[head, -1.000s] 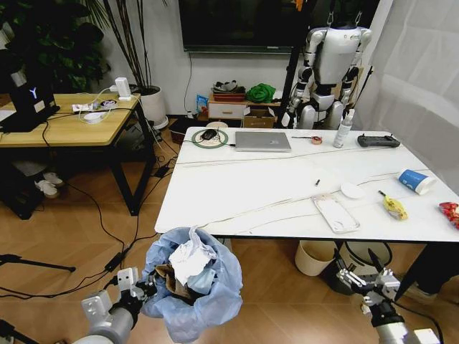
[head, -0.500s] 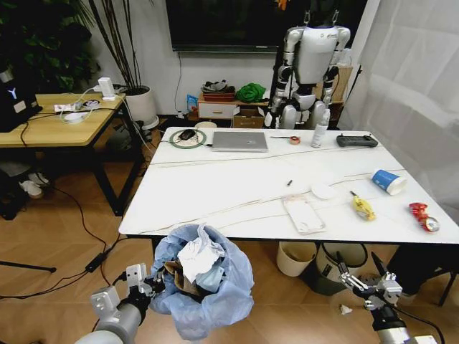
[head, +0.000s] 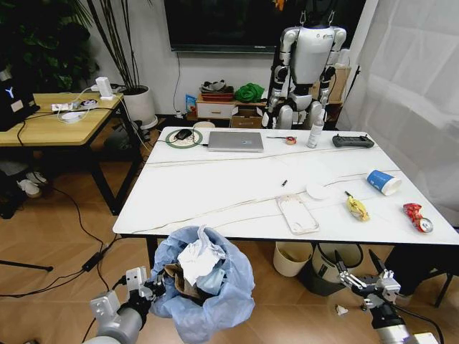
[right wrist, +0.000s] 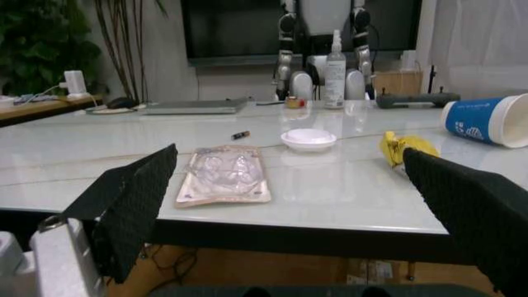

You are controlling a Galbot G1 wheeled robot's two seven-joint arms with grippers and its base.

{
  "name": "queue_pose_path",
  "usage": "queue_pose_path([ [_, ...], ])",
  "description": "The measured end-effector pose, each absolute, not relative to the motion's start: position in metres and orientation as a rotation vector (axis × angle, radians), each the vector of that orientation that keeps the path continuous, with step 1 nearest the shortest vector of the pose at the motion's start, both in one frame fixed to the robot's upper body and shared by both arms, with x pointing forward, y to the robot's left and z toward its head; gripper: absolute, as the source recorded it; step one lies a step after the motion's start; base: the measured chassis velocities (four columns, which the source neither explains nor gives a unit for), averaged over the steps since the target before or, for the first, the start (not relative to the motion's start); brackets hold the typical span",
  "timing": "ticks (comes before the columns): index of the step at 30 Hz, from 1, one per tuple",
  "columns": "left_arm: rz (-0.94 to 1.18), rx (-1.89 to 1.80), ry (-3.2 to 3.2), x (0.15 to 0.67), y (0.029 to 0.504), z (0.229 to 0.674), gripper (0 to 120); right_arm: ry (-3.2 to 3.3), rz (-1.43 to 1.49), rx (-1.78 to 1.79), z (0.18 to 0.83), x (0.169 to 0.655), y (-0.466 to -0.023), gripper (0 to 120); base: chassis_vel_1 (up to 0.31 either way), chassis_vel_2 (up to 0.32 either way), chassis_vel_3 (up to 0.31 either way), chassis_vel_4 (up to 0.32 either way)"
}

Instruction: Pick up the trash bin and place the trash from the table into it.

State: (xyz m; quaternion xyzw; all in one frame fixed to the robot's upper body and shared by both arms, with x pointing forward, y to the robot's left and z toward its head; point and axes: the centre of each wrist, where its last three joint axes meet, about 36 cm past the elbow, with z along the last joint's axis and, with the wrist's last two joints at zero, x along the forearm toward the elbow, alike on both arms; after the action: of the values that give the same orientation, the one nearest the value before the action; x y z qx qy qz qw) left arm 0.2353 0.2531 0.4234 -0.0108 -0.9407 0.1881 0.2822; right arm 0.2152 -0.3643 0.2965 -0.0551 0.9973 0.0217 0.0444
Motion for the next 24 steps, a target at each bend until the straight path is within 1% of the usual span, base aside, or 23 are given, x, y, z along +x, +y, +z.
queue_pose_path([
  [4,0.507,-0.028,-2.518,0.232,0.252,0.424,0,3.045,0.069,-0.171,0.296,0.215,-0.364,100,-0.046,-0.062,0.054,0.071],
  [16,0.509,-0.026,-2.518,0.224,0.251,0.424,0,3.029,0.058,-0.184,0.297,0.212,-0.366,100,-0.128,-0.111,0.114,0.115],
  [24,0.518,-0.017,-2.517,0.221,0.248,0.423,0,3.021,0.043,-0.199,0.296,0.216,-0.369,100,-0.085,-0.088,0.097,0.09],
])
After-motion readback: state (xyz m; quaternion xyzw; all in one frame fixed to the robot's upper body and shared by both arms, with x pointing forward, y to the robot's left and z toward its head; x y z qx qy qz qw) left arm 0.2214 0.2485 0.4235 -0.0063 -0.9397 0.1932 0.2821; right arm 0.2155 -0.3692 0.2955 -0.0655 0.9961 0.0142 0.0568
